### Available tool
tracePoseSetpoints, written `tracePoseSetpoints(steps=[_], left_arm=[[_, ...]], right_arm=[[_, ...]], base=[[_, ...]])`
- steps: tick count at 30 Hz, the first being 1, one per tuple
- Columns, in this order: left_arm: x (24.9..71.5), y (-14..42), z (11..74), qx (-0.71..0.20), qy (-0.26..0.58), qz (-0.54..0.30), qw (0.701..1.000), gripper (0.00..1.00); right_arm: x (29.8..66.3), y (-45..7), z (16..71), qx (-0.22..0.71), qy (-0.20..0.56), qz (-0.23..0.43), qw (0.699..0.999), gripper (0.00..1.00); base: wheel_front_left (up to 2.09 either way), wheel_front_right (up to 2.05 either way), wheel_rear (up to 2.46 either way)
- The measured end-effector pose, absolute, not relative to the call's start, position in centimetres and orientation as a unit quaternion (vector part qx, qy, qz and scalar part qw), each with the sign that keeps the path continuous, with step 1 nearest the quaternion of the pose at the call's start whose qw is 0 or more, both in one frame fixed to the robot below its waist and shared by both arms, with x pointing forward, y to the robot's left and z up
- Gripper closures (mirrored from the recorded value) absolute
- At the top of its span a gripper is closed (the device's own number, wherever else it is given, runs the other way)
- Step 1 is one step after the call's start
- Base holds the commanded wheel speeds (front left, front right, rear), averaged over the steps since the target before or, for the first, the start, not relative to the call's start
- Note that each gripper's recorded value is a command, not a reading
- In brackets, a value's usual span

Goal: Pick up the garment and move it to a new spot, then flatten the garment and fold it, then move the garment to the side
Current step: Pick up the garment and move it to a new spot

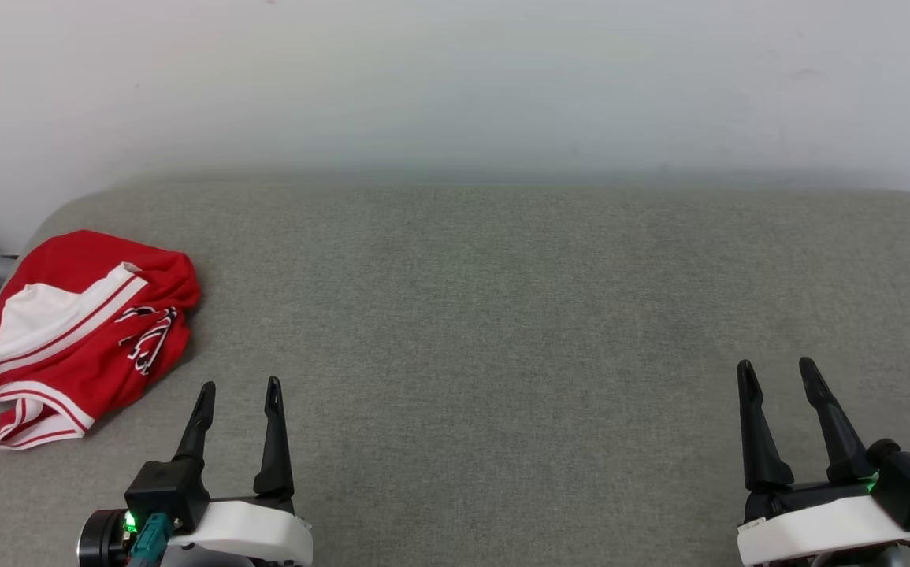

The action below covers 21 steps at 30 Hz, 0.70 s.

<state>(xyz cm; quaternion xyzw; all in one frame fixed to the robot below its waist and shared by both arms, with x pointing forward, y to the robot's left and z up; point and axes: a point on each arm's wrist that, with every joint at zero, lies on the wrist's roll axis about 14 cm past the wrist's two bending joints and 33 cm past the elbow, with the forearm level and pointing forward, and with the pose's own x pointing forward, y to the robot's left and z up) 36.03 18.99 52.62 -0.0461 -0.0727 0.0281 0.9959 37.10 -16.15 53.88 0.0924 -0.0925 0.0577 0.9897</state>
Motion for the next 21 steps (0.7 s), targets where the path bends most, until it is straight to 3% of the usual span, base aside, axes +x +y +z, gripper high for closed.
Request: tracePoseSetpoints(steps=[21], left_arm=[[30.6, 27.8, 52.2, -0.023, -0.068, 0.175, 0.982, 0.00]], right_arm=[[40.0, -6.6, 52.8, 0.089, -0.067, 0.195, 0.975, 0.00]], base=[[0.00, 0.00, 0.00]])
